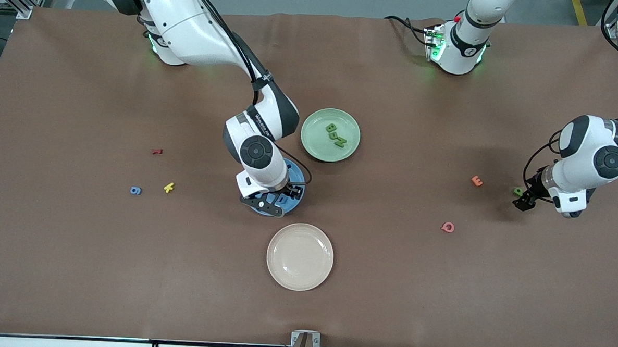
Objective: Sort letters by color into matching plates
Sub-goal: 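Drop the blue 3 on the blue plate while the left gripper returns, then grasp the green p with the left gripper while the right gripper grasps 6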
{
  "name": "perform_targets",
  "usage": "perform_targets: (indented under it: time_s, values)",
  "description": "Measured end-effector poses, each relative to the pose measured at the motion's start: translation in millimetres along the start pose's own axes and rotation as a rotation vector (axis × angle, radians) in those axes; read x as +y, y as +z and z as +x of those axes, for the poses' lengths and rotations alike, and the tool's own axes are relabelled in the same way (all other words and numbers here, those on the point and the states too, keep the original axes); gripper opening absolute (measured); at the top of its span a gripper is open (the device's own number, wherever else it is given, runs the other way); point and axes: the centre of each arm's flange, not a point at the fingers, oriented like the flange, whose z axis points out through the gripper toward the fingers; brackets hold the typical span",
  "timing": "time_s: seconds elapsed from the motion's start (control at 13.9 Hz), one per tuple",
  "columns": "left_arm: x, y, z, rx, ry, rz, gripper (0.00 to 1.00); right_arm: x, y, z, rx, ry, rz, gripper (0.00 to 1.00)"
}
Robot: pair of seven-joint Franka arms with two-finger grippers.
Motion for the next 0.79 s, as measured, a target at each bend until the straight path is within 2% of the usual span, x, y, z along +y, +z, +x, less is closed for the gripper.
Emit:
perform_targets:
  time_s: [0.07, 0.22, 0.36, 0.58, 0.79]
  values:
    - [-0.6, 0.6, -0.1, 0.0, 0.001, -0.003, 0.86, 2.9, -9.1, 1.3, -0.016, -0.006, -0.019, 0.73]
    - [-2.8, 1.6, 1.2, 0.002, 0.006, -0.024, 0.85, 16.8, -41.3, 10.1, -0.049, -0.032, -0.053, 0.73]
    - [-8.2, 3.8, 3.8, 0.001, 0.012, -0.037, 0.85, 42.4, -81.6, 27.8, -0.073, -0.074, -0.062, 0.73]
    - [-15.4, 7.0, 7.0, -0.003, 0.014, -0.039, 0.83, 106.0, -119.6, 65.0, -0.09, -0.173, -0.048, 0.75]
    - [-24.7, 13.0, 9.3, -0.013, 0.0, -0.042, 0.82, 180.1, -124.8, 100.1, -0.106, -0.254, -0.067, 0.78]
